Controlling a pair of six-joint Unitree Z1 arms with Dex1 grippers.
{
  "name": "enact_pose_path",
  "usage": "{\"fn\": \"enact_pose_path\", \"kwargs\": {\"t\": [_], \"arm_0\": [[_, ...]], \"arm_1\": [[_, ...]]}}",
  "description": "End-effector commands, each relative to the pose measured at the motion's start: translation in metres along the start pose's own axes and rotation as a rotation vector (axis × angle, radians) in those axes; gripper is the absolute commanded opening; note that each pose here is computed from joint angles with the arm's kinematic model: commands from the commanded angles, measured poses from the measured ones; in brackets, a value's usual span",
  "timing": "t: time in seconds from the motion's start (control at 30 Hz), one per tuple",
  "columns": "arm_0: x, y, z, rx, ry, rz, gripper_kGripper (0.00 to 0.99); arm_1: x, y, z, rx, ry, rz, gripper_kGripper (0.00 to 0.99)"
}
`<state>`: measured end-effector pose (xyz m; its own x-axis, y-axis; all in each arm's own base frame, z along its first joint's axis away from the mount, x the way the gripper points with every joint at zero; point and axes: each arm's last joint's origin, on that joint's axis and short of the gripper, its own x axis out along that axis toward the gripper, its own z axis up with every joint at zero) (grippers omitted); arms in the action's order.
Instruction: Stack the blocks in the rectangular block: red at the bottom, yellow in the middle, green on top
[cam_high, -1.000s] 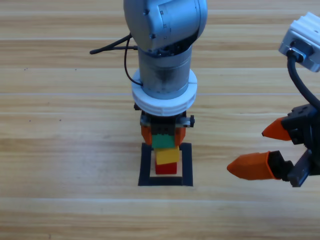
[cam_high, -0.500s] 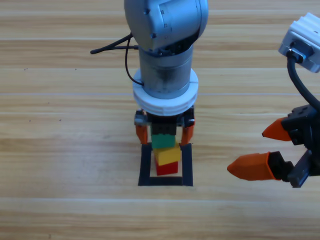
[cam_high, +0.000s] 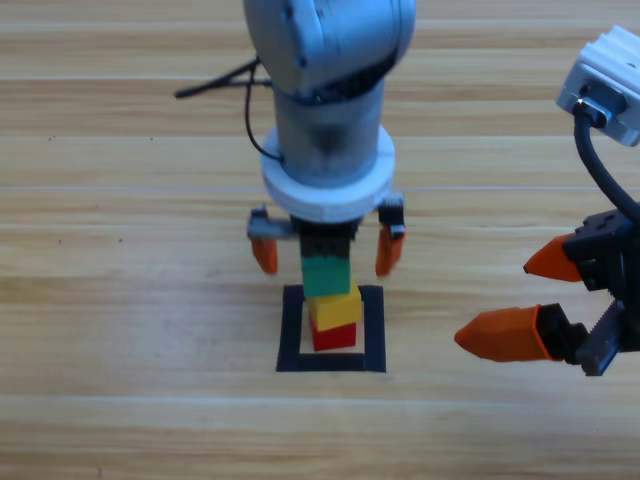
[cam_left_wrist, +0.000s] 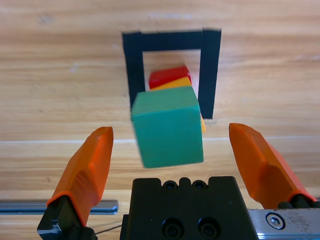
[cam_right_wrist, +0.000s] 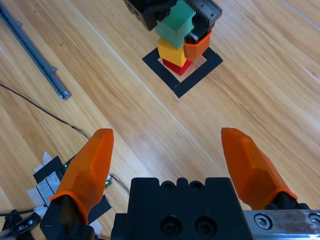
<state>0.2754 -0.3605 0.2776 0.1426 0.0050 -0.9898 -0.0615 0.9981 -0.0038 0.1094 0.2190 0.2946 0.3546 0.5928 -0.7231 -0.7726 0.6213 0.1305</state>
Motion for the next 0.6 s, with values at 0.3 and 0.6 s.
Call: {"fn": "enact_pose_path", "kwargs": {"t": [0.3,0.6], "arm_0": [[-0.114,0.228,-0.127,-0.052,-0.493,-0.346,0.990],[-0.060,0.251,-0.154,0.185,-0.601,-0.392,0.990]], "arm_1": [[0.004,-0.007,-0.012,-0.013,0.034,-0.055,0.948],[0.006,-0.007,-0.012,-0.020,0.037,-0.062,0.948]]}}
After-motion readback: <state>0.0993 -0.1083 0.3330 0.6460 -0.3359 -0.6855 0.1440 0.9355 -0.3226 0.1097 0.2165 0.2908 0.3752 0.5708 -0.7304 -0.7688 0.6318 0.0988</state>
